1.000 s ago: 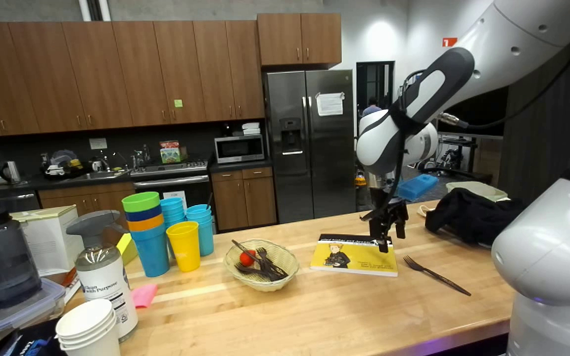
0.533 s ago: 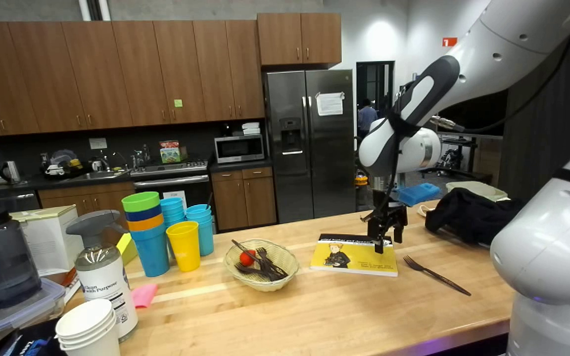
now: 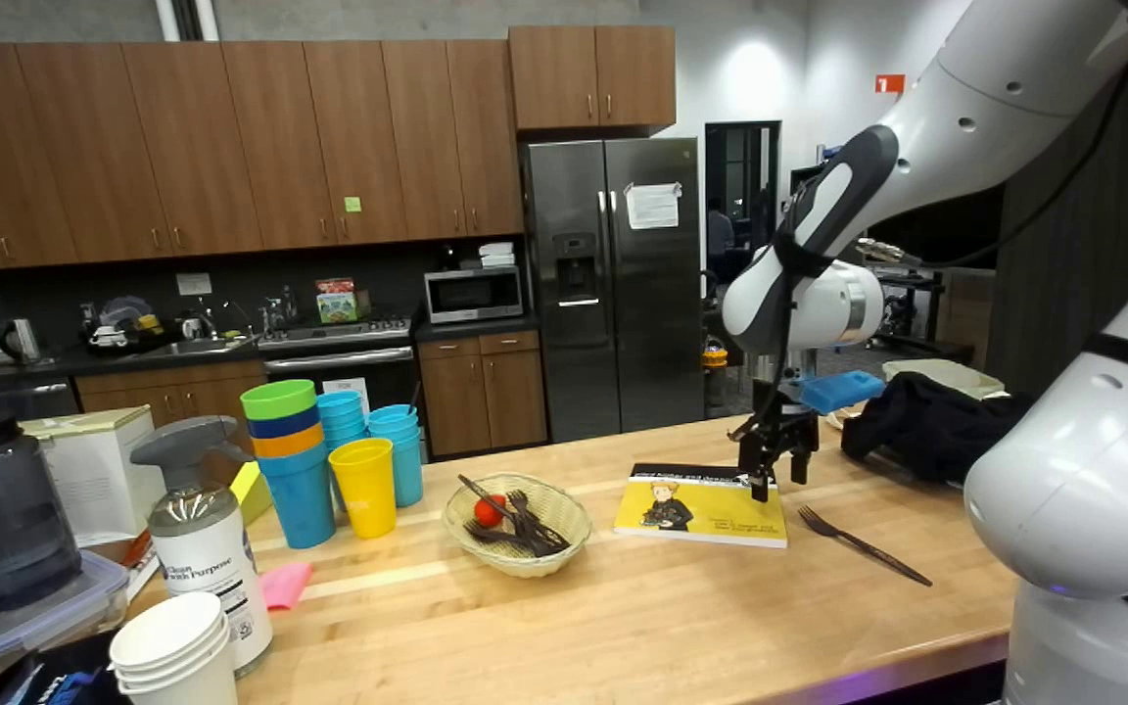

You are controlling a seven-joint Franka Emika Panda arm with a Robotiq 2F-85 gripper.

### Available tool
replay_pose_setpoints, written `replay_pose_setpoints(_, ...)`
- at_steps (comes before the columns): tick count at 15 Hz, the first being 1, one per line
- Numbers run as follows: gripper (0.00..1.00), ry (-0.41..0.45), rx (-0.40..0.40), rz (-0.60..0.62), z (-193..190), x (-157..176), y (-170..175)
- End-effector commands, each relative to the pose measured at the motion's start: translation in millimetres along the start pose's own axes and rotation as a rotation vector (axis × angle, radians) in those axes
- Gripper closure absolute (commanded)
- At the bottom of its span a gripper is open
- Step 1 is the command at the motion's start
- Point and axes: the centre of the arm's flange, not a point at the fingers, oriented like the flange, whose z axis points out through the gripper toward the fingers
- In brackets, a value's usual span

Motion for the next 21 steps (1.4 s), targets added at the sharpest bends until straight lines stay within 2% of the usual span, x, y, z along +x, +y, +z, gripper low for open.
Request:
replay_pose_setpoints(1,0.0,0.015,-0.008,0.012,23,-54,-1)
replay_pose_setpoints(15,0.02,-0.075,0.02,0.11,51,-85,25)
replay_pose_setpoints(16,0.26,-0.071,0.015,0.113,49,-86,25)
replay_pose_setpoints(18,0.29,-0.071,0.006,0.114,47,-86,27)
replay_pose_setpoints(21,0.5,-0.074,-0.014,0.109,43,-86,30)
